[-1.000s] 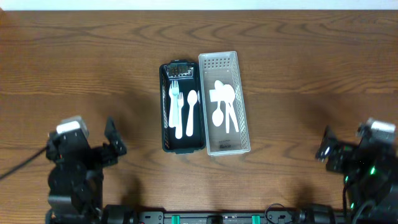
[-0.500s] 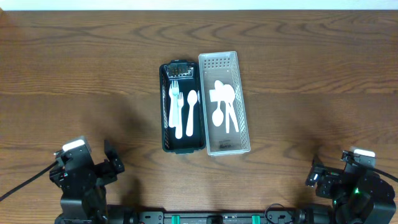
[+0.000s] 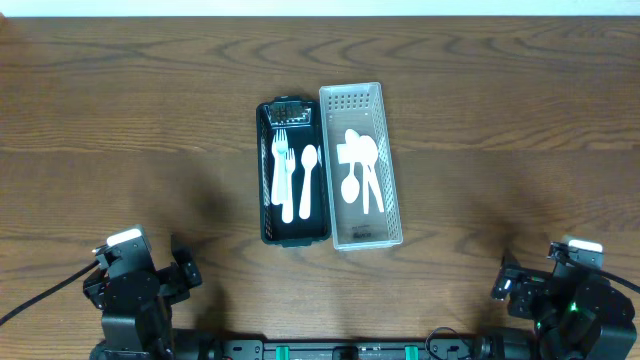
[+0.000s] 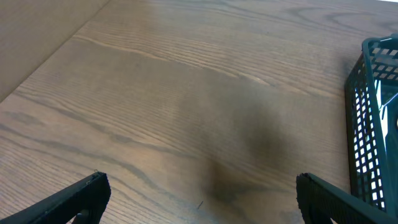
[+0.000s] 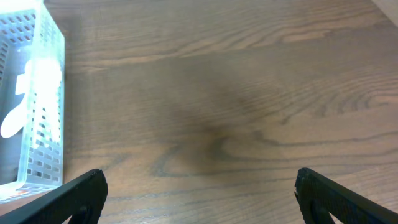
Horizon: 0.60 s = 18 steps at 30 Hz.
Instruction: Pack container
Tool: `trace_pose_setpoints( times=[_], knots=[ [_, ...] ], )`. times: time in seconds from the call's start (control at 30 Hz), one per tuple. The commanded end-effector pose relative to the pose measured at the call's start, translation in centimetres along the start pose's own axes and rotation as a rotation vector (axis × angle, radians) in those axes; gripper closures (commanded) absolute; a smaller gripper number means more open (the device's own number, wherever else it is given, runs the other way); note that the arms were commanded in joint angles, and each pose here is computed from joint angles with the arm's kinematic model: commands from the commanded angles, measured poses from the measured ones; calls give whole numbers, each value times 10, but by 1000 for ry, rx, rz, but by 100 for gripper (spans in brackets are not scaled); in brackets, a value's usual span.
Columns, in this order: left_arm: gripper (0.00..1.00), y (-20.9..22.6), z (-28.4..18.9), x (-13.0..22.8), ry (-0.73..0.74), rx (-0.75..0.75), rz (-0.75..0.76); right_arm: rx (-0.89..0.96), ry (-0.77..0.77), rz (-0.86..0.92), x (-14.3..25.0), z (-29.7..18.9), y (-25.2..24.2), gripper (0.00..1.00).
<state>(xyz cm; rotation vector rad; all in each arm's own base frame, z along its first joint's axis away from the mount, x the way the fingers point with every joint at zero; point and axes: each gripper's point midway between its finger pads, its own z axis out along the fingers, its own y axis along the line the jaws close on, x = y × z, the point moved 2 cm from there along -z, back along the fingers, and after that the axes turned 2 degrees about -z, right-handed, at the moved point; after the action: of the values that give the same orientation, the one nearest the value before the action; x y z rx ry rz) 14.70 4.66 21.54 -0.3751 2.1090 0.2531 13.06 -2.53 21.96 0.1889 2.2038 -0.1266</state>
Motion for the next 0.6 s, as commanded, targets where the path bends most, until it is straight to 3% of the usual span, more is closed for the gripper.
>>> trace_pose_setpoints(
  times=[0.0,0.3,0.47,0.57],
  knots=[
    [2,2,0,1,-5,-12,-1,-25,-27,-26,0,-4,4,1],
    [2,2,0,1,-5,-12,-1,-118,-259,-3,0,-41,11,1],
    [2,2,0,1,-5,-12,-1,-214,-409,-47,-35,-30,30,1],
    [2,2,0,1,-4,-12,-1,-210,-597,-145,-63,-4,40,1]
  ],
)
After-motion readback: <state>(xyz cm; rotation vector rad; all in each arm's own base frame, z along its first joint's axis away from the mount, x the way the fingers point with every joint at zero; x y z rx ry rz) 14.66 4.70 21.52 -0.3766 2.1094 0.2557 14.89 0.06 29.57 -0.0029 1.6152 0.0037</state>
